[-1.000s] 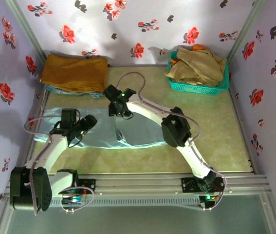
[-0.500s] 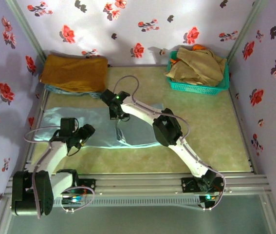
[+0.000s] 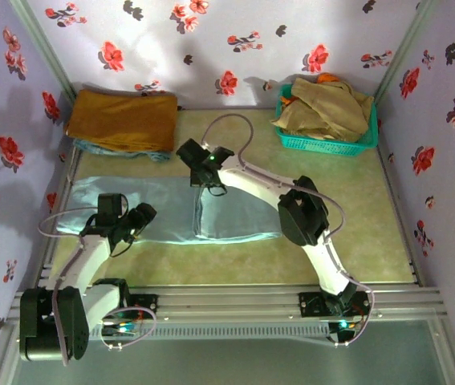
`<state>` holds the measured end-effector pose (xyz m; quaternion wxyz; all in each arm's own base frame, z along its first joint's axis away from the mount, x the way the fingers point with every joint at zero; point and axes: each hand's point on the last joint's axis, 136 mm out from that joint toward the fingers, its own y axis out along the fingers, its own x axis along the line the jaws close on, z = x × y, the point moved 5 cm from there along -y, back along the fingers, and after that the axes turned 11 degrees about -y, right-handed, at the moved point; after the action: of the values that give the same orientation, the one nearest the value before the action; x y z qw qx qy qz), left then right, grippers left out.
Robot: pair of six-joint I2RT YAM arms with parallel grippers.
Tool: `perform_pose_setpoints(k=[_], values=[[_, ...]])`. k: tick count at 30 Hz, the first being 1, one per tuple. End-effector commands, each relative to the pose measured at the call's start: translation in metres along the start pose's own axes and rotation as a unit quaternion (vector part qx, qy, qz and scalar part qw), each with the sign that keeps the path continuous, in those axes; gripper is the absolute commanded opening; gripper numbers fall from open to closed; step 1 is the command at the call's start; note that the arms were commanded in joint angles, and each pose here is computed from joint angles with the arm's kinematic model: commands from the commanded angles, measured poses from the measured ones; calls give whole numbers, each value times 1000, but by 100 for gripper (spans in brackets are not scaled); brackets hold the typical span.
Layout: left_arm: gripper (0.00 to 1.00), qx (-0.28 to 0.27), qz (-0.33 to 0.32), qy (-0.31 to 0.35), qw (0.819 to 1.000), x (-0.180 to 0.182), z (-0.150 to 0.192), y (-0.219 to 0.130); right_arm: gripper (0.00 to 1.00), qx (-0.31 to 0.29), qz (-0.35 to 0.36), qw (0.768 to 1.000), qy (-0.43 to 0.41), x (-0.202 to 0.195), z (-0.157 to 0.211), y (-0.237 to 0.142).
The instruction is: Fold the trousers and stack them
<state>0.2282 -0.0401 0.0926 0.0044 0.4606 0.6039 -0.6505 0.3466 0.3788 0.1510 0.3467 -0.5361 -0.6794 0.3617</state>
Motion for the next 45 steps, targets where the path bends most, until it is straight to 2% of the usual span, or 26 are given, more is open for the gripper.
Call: perform_pose_setpoints(k=[1, 5, 6, 7, 8, 10, 14, 17, 20, 22, 24, 26, 28, 31, 34, 40, 45], values=[[74, 4, 9, 5, 1000, -2, 0, -2, 0, -26, 13, 999, 33, -2, -11, 13], [75, 6, 8, 5, 1000, -1, 1, -3, 2, -5, -9, 999, 36, 14, -12, 33], [75, 7, 8, 7, 1000, -2, 1, -4, 12, 8, -16, 999, 34, 20, -10, 40], [77, 7, 8, 8, 1000, -2, 1, -4, 34, 23, -27, 999, 33, 25, -6, 48], [79, 7, 7, 9, 1000, -3, 1, -6, 46, 41, -40, 998, 32, 31, -2, 53], [82, 8, 7, 13, 1000, -4, 0, -8, 55, 54, -54, 997, 30, 36, 2, 53], [84, 15, 25, 19, 999, -15, 0, -15, 60, 39, -88, 995, 17, 37, -8, 18], [82, 28, 45, 35, 998, -34, 1, -21, 61, 6, -111, 994, 4, 27, -18, -25], [75, 41, 63, 66, 995, -57, 8, -25, 59, -11, -114, 993, -4, -2, -19, -56], [66, 54, 80, 88, 991, -78, 16, -25, 52, -7, -119, 993, -4, -26, -14, -65], [55, 72, 99, 117, 986, -101, 28, -22, 37, -1, -102, 995, 9, -59, -5, -69], [39, 95, 121, 151, 976, -128, 47, -16, 11, 8, -81, 996, 29, -96, 8, -68], [27, 118, 134, 182, 967, -149, 67, -7, 0, 22, -83, 995, 51, -123, 24, -64], [12, 153, 143, 227, 951, -173, 99, 9, 0, 36, -108, 989, 93, -150, 47, -53], [0, 180, 130, 243, 944, -176, 120, 36, 0, 63, -131, 982, 123, -161, 68, -33], [0, 204, 69, 221, 951, -134, 130, 81, 0, 121, -143, 971, 152, -176, 95, 4], [0, 214, 42, 200, 955, -102, 135, 90, 4, 112, -156, 973, 132, -179, 84, -16]])
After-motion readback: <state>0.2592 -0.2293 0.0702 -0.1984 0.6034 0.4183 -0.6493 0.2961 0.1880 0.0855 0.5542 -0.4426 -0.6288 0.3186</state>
